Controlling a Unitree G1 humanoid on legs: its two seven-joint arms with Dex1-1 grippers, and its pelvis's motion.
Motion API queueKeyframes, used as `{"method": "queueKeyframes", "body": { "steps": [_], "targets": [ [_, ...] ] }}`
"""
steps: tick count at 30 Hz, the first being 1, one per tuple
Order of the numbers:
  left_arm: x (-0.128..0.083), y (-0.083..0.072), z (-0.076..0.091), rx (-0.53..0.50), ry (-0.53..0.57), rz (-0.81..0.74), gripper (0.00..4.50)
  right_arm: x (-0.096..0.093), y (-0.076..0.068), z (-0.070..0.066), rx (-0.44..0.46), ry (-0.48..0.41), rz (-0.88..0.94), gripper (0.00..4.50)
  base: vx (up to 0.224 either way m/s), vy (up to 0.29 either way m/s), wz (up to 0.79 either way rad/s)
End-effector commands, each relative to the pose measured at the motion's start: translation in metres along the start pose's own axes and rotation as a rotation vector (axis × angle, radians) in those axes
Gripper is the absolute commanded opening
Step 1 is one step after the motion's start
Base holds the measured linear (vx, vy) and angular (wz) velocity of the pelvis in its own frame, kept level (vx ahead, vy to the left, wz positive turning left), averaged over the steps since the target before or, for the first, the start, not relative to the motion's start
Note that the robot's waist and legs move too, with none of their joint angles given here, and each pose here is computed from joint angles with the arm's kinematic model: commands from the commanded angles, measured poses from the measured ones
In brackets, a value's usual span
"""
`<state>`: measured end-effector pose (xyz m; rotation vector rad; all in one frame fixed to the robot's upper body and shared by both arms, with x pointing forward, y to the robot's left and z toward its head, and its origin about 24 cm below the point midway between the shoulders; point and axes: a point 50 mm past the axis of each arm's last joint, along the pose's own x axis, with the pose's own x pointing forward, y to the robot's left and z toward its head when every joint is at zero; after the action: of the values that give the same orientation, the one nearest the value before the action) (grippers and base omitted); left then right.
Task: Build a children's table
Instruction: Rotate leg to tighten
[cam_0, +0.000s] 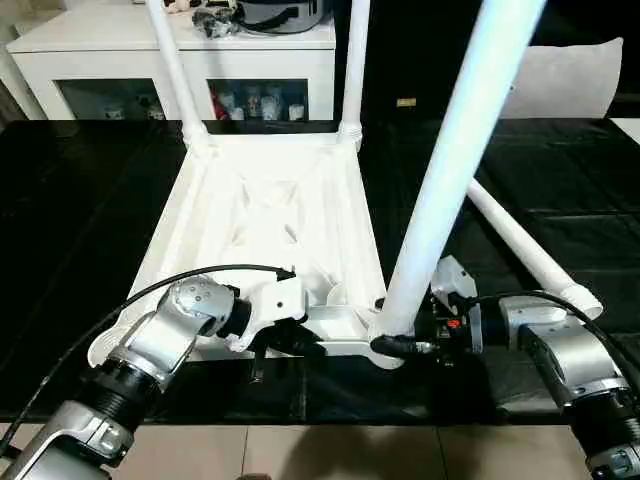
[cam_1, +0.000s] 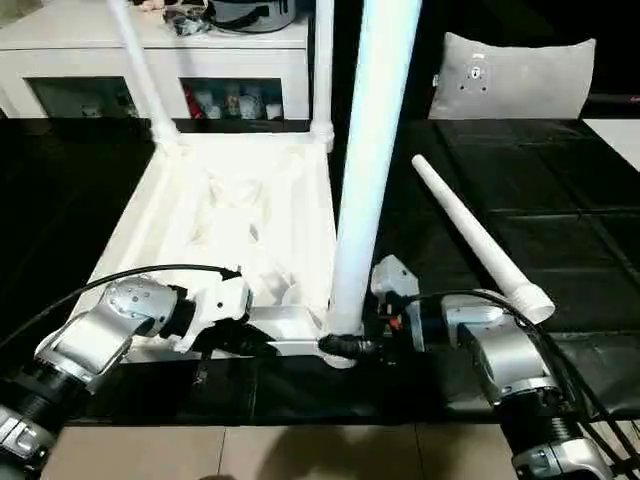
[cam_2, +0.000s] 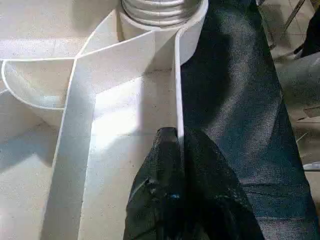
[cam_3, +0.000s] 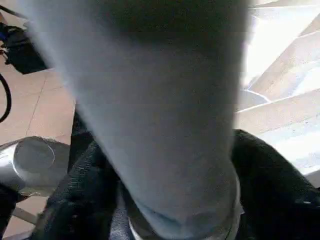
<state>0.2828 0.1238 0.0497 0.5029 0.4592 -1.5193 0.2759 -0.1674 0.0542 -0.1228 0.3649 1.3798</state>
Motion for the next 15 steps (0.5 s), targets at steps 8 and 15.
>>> {"method": "queueKeyframes", "body": {
  "steps": [8,15],
  "targets": [
    [0.006,-0.003,0.002,-0.039,-0.043,-0.017,0.0,0.006,0.008,0.002,0.056,-0.07,0.043,2.69,0.0,0.0,0.0],
    [0.018,0.002,0.011,-0.165,-0.148,0.176,0.0,0.031,-0.001,-0.005,0.171,-0.089,-0.196,2.65,0.0,0.0,0.0]
  ]
}}
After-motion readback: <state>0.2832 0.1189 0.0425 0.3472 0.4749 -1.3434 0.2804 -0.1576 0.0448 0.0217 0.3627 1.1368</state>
